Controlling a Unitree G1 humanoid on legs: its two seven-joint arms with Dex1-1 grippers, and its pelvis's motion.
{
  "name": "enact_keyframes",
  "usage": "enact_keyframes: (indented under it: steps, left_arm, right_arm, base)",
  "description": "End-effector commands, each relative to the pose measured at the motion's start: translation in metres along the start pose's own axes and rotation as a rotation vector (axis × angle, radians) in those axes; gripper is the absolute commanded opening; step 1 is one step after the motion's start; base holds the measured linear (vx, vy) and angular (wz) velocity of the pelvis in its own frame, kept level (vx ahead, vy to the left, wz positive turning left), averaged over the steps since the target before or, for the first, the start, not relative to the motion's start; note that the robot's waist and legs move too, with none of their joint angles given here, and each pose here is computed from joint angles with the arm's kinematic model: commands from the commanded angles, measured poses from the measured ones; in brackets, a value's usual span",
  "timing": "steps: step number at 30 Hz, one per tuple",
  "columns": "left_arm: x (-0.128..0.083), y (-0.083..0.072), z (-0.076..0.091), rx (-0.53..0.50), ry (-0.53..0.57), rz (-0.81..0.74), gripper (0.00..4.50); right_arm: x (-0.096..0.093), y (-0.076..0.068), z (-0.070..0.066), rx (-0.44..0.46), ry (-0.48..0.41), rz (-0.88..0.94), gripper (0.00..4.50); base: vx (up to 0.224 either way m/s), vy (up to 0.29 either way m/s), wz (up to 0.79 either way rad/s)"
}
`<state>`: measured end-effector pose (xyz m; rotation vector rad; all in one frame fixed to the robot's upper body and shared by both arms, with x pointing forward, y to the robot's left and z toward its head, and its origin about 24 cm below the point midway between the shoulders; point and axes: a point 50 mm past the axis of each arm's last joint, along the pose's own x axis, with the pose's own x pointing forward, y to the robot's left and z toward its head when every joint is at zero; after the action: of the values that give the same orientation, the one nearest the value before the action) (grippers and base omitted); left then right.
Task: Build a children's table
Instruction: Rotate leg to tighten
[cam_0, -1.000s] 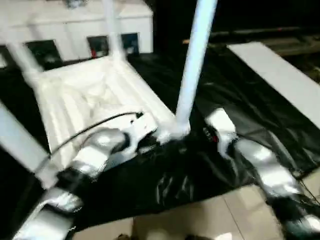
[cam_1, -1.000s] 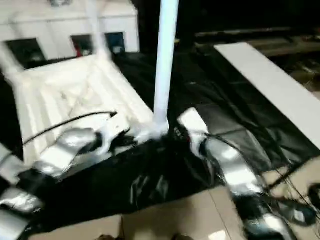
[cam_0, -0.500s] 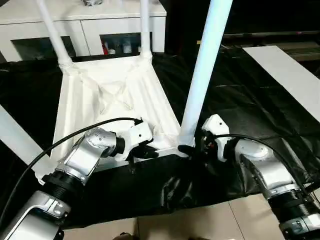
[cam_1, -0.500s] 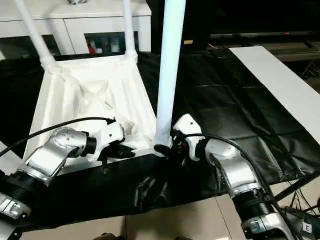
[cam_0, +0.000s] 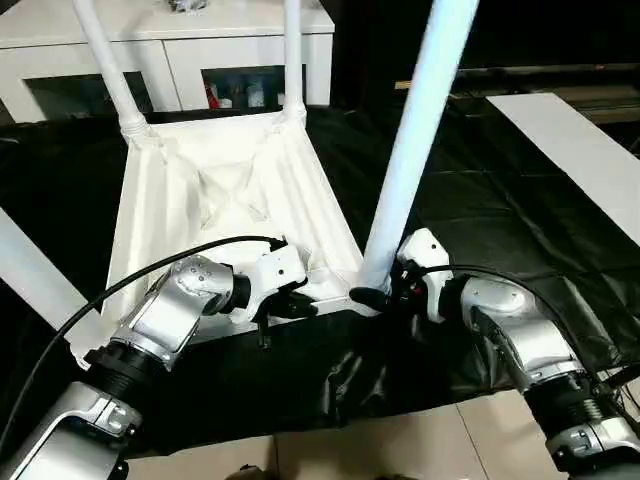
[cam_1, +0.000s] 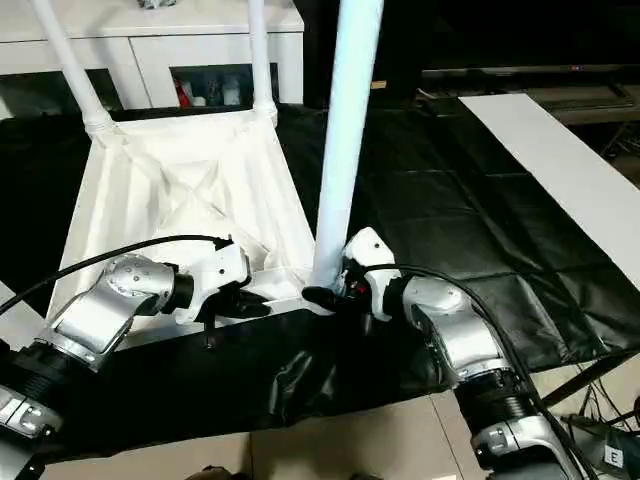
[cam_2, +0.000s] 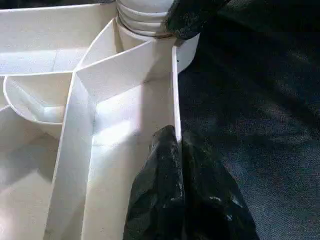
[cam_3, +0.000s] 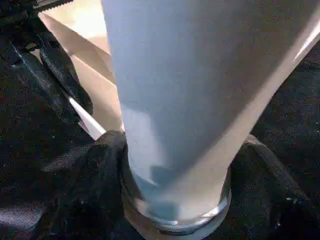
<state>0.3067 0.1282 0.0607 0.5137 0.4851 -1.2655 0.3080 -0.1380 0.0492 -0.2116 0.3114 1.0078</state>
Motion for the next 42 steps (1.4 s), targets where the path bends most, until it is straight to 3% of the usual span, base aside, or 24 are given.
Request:
enact_keyframes:
  steps: [1, 9, 11, 15, 18, 19, 22, 26, 27, 28, 32, 36, 37, 38, 40, 41, 42]
  left_arm:
    - [0.004, -0.008, 0.003, 0.027, 0.003, -0.058, 0.00]
    - [0.010, -0.005, 0.001, -0.003, 0.014, -0.003, 0.00]
    - [0.026, 0.005, 0.007, -0.061, 0.005, 0.139, 0.00]
    - [0.045, 0.015, 0.018, -0.128, -0.001, 0.279, 0.00]
    - [0.059, 0.023, 0.029, -0.208, -0.004, 0.391, 0.00]
    - [0.065, 0.026, 0.034, -0.225, -0.001, 0.441, 0.00]
    - [0.070, 0.032, 0.038, -0.218, 0.004, 0.525, 0.00]
    - [0.067, 0.036, 0.037, -0.186, 0.012, 0.544, 0.00]
    - [0.065, 0.036, 0.036, -0.168, 0.018, 0.537, 0.00]
    - [0.061, 0.036, 0.033, -0.141, 0.024, 0.523, 0.00]
    - [0.057, 0.036, 0.030, -0.096, 0.022, 0.495, 0.00]
    - [0.052, 0.034, 0.026, -0.049, 0.021, 0.448, 0.00]
    - [0.049, 0.032, 0.023, -0.032, 0.019, 0.425, 0.00]
    - [0.046, 0.031, 0.021, -0.022, 0.014, 0.410, 0.00]
    - [0.045, 0.030, 0.020, -0.020, 0.012, 0.406, 0.00]
    - [0.043, 0.031, 0.021, 0.025, -0.021, 0.401, 0.00]
    - [0.043, 0.031, 0.021, 0.025, -0.021, 0.401, 0.00]
  right_arm:
    - [-0.002, -0.004, 0.001, 0.000, 0.009, -0.010, 2.67]
    - [0.007, -0.006, -0.009, 0.048, 0.055, -0.112, 2.67]
    - [0.025, -0.009, -0.014, 0.123, 0.078, -0.306, 2.67]
    - [0.045, -0.009, -0.012, 0.211, 0.104, -0.511, 2.66]
    - [0.066, -0.005, -0.002, 0.282, 0.088, -0.597, 2.66]
    - [0.074, -0.005, 0.003, 0.344, 0.079, -0.657, 2.65]
    - [0.082, -0.006, 0.007, 0.439, 0.074, -0.739, 2.65]
    - [0.086, -0.009, 0.022, 0.424, -0.011, -0.716, 2.63]
    - [0.086, -0.009, 0.027, 0.418, -0.056, -0.676, 3.18]
    - [0.082, -0.010, 0.035, 0.379, -0.130, -0.630, 3.32]
    - [0.069, -0.018, 0.038, 0.340, -0.188, -0.645, 3.66]
    - [0.055, -0.023, 0.039, 0.288, -0.215, -0.646, 3.96]
    - [0.044, -0.025, 0.037, 0.228, -0.210, -0.627, 4.08]
    - [0.032, -0.025, 0.033, 0.178, -0.191, -0.608, 4.08]
    - [0.025, -0.025, 0.031, 0.155, -0.178, -0.597, 4.08]
    - [0.011, -0.021, 0.025, 0.125, -0.158, -0.553, 4.08]
    - [0.011, -0.021, 0.025, 0.125, -0.158, -0.553, 4.08]
  base:
    - [0.000, 0.000, 0.00]
    - [0.000, 0.000, 0.00]
    - [0.000, 0.000, 0.00]
    - [-0.047, 0.005, -0.03]
    - [-0.068, 0.012, 0.01]
    - [0.000, 0.000, 0.00]
    - [0.000, 0.000, 0.00]
    - [0.000, 0.000, 0.00]
    - [0.000, 0.000, 0.00]
    - [0.000, 0.000, 0.00]
    - [-0.002, 0.001, -0.06]
    - [-0.002, 0.001, -0.06]
    - [0.000, 0.000, 0.00]
    - [0.000, 0.000, 0.00]
    - [0.025, -0.007, 0.01]
    - [0.000, 0.000, 0.00]
    - [0.000, 0.000, 0.00]
